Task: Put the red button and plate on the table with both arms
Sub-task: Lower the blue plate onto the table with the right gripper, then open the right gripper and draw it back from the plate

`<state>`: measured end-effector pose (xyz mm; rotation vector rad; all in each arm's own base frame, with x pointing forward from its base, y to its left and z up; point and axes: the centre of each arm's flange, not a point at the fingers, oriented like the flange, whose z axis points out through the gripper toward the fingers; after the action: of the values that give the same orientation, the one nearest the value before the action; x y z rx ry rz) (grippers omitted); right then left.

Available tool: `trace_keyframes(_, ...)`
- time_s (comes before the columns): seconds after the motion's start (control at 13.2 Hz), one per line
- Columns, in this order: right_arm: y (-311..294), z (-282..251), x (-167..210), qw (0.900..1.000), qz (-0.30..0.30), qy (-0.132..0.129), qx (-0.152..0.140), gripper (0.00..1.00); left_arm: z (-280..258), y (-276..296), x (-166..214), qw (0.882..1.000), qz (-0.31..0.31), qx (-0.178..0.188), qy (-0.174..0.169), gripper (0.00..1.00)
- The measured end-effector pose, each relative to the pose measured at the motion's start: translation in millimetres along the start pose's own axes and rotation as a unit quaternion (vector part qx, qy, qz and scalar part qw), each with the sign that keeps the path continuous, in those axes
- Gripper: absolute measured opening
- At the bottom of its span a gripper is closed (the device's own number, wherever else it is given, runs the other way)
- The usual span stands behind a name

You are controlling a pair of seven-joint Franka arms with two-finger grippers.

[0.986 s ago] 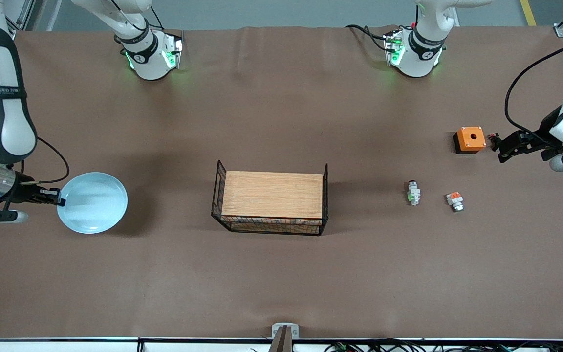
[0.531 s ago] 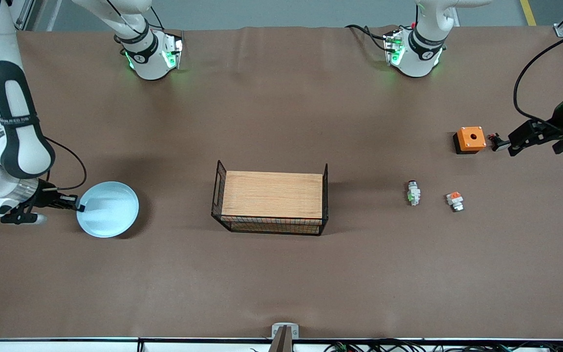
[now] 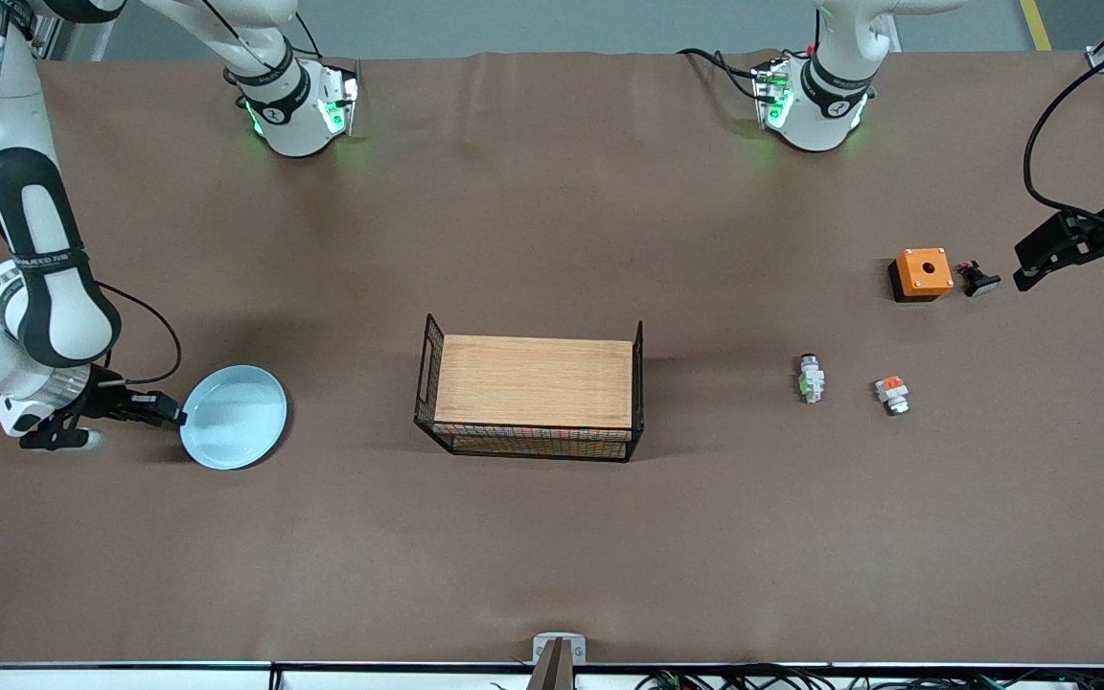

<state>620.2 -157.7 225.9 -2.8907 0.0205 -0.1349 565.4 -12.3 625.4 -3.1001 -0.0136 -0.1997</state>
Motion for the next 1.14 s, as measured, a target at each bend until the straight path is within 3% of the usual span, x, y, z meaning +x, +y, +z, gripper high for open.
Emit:
trace_keyframes(0.23,-36.7,-35.7,16.4,0.998,-0.056,-0.007,-0.015,0.98,1.1,2.0,3.5,1.0,0.002,0.0,0.0,1.0)
trace_keyframes(0.53,-99.1,-121.4,14.3,0.996,-0.033,-0.068,-0.055,1.0,-1.4,3.7,2.7,1.0,0.003,-0.001,-0.003,1.0)
trace_keyframes(0.76,-144.9,-213.2,6.5,0.992,-0.009,-0.111,-0.065,1.0,-1.6,5.4,1.8,1.0,0.002,-0.008,-0.008,1.0)
trace_keyframes(0.99,-171.4,-303.4,0.3,0.987,0.01,-0.128,-0.098,1.0,-4.6,5.7,1.6,1.0,0.002,-0.01,-0.008,1.0)
trace_keyframes(1.14,-186.8,-320.2,1.3,0.986,0.022,-0.122,-0.11,1.0,-5.6,5.7,0.7,1.0,0.002,-0.01,-0.011,1.0)
